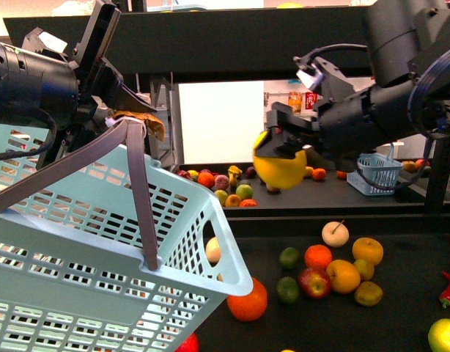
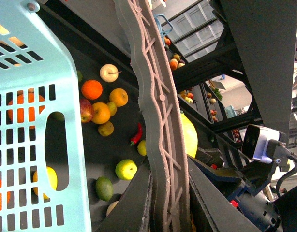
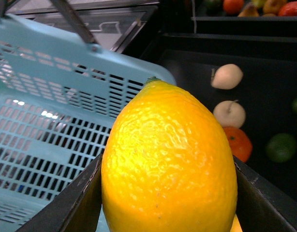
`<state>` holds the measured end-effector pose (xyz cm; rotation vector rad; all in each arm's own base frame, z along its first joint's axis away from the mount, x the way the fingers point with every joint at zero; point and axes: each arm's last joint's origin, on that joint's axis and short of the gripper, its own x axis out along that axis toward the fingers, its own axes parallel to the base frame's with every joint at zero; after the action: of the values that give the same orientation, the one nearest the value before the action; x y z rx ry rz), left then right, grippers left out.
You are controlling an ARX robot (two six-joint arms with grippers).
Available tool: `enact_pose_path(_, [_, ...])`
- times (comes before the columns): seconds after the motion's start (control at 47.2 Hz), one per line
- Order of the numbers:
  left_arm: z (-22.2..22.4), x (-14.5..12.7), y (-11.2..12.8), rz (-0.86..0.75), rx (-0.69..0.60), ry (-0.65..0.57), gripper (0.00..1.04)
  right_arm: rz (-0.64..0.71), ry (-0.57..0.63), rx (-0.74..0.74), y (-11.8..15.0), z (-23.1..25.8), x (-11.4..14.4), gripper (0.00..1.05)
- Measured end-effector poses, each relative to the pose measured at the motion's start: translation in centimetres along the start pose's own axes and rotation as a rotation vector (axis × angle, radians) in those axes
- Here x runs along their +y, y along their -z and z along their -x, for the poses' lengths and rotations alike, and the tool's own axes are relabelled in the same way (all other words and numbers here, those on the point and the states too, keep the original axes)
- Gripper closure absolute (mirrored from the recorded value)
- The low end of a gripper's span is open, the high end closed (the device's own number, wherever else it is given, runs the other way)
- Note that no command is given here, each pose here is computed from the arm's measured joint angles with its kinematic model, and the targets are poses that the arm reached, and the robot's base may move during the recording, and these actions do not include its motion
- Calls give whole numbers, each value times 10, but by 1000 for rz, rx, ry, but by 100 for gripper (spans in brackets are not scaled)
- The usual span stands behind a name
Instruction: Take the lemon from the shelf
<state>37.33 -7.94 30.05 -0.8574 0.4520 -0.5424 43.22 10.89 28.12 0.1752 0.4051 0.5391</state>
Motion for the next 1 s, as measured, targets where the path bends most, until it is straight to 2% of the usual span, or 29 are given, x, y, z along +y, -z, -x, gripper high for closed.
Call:
enact_pose_path(0.191, [0,0,0,0,0,0,92,15,-90,22,0,-19,37,39])
enact_pose_path(0.403, [0,0,0,0,0,0,92,2,-104,76,19,-48,50,39])
enact_pose_path(0.657, [0,0,0,0,0,0,92,6,-124,95,25,-63,64,38])
enact_pose_path(0.869, [0,0,0,0,0,0,92,17,-133,85,24,-65,74,8])
enact_pose_path(0.996, [0,0,0,1,1,0,92,18,-120,59,21,-64,70,8])
